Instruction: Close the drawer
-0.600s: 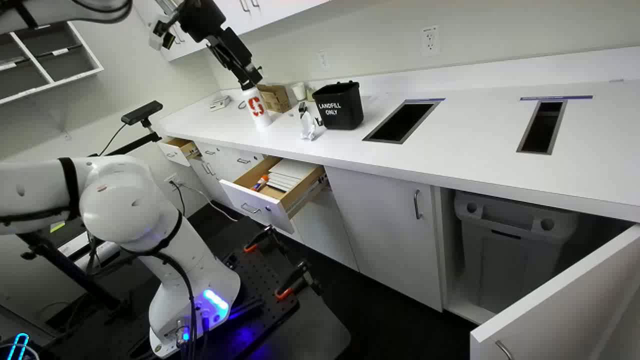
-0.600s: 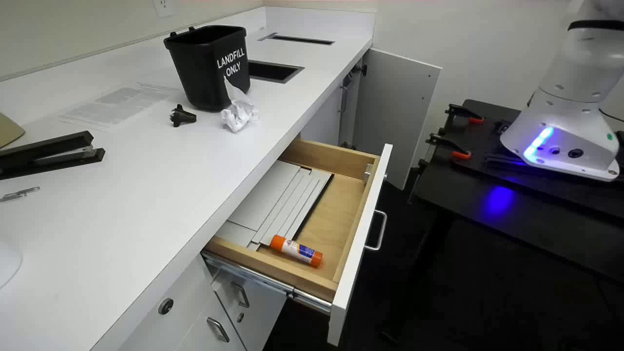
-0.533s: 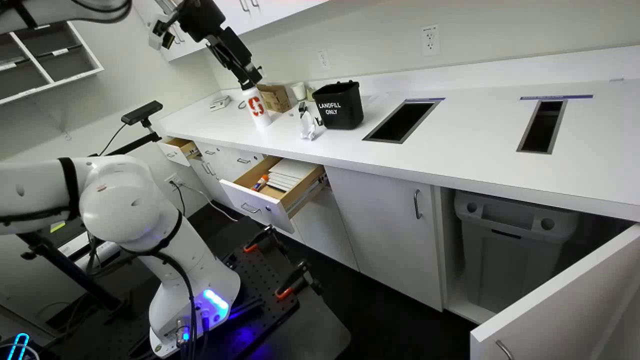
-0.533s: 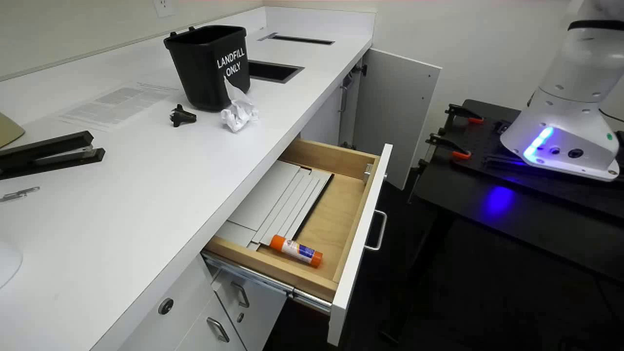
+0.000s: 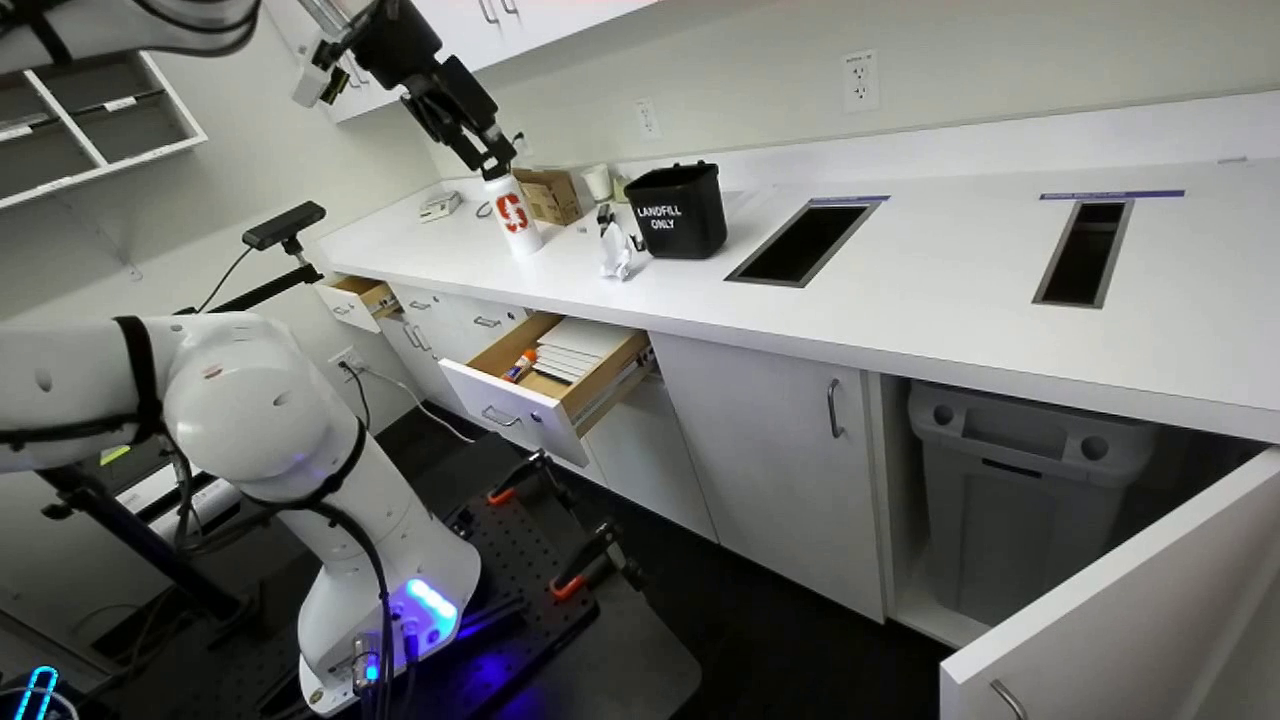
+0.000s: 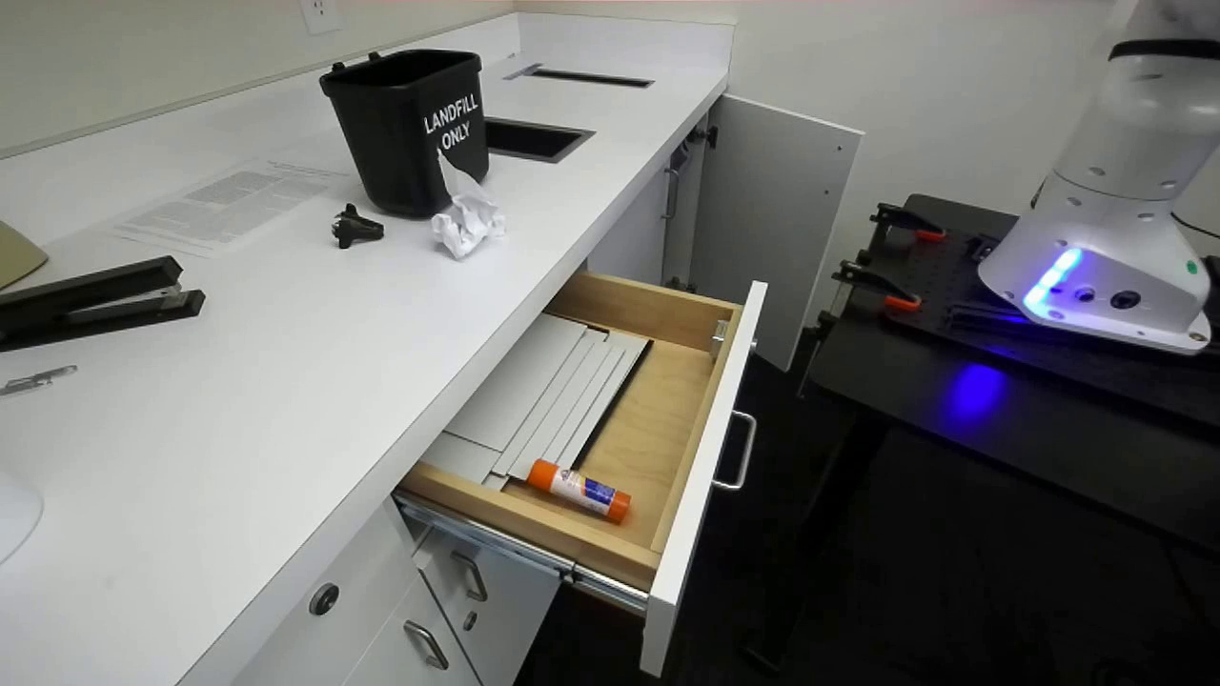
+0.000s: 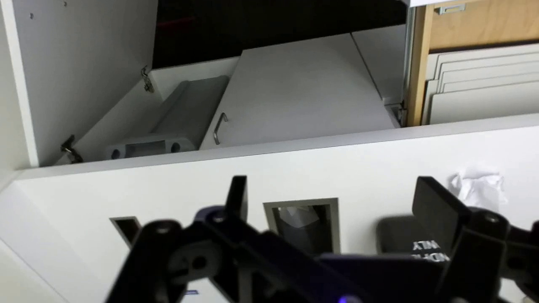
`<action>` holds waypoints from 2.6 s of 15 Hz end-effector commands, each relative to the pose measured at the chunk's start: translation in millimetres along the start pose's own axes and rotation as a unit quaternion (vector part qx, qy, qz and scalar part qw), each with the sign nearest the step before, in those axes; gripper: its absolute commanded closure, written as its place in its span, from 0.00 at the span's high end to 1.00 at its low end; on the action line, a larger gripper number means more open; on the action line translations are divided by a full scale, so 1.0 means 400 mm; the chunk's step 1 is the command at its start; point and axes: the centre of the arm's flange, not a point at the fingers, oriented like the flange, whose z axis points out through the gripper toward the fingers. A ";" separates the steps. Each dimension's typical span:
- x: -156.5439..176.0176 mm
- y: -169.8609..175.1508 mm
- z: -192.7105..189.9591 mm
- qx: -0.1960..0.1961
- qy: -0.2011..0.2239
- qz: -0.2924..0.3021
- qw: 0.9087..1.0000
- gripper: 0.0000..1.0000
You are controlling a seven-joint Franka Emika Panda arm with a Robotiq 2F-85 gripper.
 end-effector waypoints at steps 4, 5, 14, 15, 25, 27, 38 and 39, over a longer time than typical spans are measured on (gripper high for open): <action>-0.027 -0.355 0.100 0.043 -0.032 -0.177 0.983 1.00; -0.051 -0.413 0.122 0.048 -0.038 -0.204 0.977 1.00; -0.221 -0.599 0.196 0.049 -0.081 -0.326 0.941 1.00; -0.218 -0.597 0.196 0.050 -0.081 -0.324 0.941 1.00; -0.285 -0.802 0.323 0.030 -0.079 -0.468 0.879 1.00; -0.353 -0.891 0.375 0.032 -0.067 -0.517 0.853 1.00; -0.508 -0.971 0.475 0.025 -0.051 -0.661 0.748 1.00; -0.507 -0.972 0.474 0.026 -0.051 -0.663 0.746 1.00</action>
